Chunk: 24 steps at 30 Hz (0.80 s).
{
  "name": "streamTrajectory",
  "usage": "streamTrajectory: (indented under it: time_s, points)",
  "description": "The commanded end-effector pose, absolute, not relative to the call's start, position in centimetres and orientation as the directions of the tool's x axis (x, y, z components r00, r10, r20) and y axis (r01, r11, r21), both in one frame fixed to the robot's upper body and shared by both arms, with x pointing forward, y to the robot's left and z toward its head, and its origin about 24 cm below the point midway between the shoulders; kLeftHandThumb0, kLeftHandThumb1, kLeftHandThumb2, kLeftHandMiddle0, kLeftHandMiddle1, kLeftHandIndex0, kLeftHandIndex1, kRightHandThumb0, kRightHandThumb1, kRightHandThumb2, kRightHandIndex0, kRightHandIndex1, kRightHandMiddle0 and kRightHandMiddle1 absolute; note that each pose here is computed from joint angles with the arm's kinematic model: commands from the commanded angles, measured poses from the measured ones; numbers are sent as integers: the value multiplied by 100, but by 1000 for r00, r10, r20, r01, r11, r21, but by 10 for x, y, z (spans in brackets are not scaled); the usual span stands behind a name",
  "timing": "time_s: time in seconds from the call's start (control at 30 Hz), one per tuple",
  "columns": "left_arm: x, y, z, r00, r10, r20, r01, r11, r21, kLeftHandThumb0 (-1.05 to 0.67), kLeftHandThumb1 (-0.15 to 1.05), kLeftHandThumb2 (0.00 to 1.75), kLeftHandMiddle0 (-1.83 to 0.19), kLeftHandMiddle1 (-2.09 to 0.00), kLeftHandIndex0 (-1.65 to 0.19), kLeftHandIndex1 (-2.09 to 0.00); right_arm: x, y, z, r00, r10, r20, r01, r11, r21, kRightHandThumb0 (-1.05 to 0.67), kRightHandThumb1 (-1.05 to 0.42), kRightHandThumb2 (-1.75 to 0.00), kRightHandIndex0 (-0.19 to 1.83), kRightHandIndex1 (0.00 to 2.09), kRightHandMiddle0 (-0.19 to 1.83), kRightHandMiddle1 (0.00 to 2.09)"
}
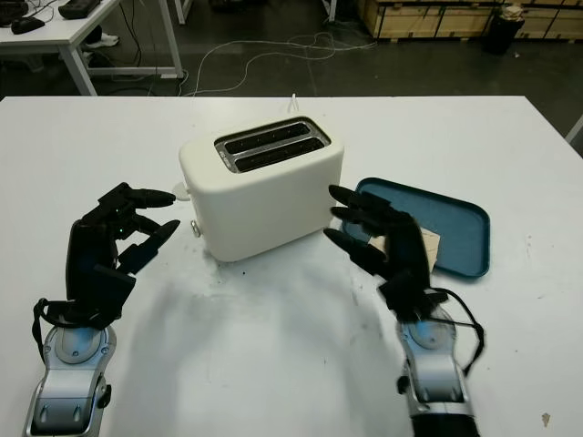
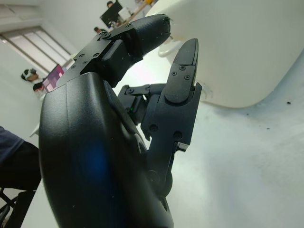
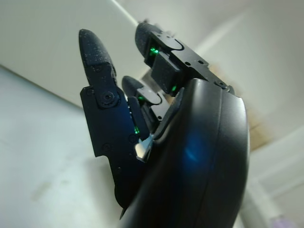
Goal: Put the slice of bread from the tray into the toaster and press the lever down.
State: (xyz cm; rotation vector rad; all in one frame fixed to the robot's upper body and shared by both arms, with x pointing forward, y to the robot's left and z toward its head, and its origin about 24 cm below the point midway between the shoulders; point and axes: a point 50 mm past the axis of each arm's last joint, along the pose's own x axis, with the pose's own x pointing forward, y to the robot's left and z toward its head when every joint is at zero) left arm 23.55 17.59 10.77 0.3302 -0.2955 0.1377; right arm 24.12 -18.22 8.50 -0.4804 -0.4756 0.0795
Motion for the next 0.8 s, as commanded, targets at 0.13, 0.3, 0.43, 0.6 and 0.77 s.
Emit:
streamTrajectory:
  time_s: [0.13, 0.3, 0.43, 0.6, 0.77]
  points:
    - [236, 178, 109, 947, 83, 310, -183, 933, 311, -21, 92, 13, -58, -151, -59, -96, 225, -196, 81, 828, 263, 495, 155, 742, -652, -47, -80, 0, 47, 63, 69, 0]
    - [236, 179, 108, 947, 74, 312, -176, 934, 311, -21, 92, 13, -58, -151, -59, -95, 221, -216, 70, 835, 265, 482, 228, 630, -742, -46, -81, 0, 39, 59, 64, 0]
    - [236, 180, 108, 944, 69, 321, -174, 934, 312, -20, 92, 13, -58, -151, -59, -95, 223, -232, 69, 854, 295, 428, 240, 506, -828, -49, -82, -1, 36, 52, 60, 0]
    - [236, 180, 107, 947, 77, 312, -181, 930, 319, -22, 92, 12, -58, -150, -59, -95, 226, -246, 67, 883, 289, 370, 248, 383, -890, -54, -82, 0, 33, 46, 58, 0]
    - [235, 180, 107, 948, 74, 310, -176, 933, 315, -22, 92, 13, -59, -150, -59, -95, 226, -254, 57, 917, 250, 310, 237, 283, -929, -55, -79, 0, 30, 42, 55, 0]
